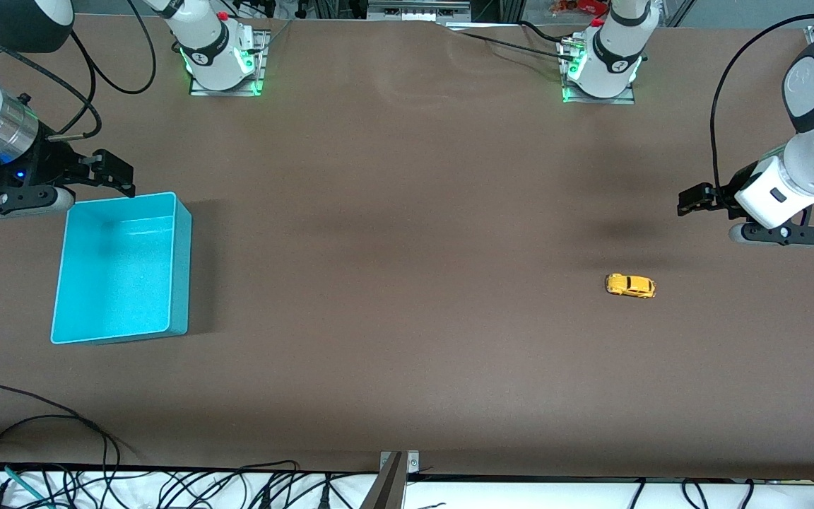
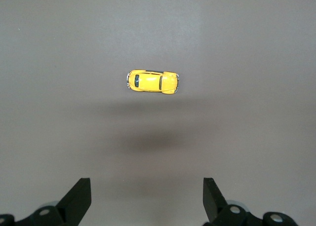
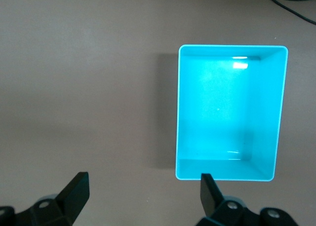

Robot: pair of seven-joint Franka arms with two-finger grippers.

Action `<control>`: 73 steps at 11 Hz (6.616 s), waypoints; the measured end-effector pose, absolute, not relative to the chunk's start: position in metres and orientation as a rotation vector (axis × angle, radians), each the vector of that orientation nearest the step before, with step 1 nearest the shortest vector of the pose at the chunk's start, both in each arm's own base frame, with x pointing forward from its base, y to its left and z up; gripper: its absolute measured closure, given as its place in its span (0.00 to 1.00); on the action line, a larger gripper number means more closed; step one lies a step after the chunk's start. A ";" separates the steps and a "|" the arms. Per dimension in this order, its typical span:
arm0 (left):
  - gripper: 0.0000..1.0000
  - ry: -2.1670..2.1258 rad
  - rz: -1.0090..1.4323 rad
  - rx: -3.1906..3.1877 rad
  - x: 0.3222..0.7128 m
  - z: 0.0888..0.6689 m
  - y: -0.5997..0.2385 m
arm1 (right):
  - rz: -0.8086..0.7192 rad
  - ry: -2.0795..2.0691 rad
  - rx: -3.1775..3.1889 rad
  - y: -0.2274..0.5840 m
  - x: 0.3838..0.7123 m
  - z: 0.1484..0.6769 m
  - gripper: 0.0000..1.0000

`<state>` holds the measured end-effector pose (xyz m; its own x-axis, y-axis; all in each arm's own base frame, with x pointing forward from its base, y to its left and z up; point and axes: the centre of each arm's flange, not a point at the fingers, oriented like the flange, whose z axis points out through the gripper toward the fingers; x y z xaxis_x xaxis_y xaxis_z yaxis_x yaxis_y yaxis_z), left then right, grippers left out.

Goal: Wind up and store yellow beetle car

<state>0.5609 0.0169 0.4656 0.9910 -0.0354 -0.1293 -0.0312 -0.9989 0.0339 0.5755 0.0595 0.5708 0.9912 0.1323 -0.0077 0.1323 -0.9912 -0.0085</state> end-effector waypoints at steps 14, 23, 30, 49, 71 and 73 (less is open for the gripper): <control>0.00 -0.026 -0.222 3.102 0.561 0.462 0.018 | -0.053 -0.196 -3.125 0.056 0.587 0.565 0.00; 0.00 0.004 -0.222 3.102 0.560 0.462 0.022 | -0.050 -0.183 -3.126 0.051 0.590 0.561 0.00; 0.00 0.045 -0.242 3.102 0.559 0.461 0.025 | -0.050 -0.182 -3.126 0.051 0.590 0.561 0.00; 0.00 0.129 -0.255 3.101 0.558 0.458 0.030 | -0.051 -0.155 -3.127 0.041 0.591 0.560 0.00; 0.00 1.912 -0.077 2.501 0.610 0.299 0.036 | -0.060 -0.157 -3.127 0.042 0.592 0.560 0.00; 0.00 1.946 -0.095 2.481 0.612 0.265 0.030 | -0.059 -0.157 -3.127 0.042 0.592 0.560 0.00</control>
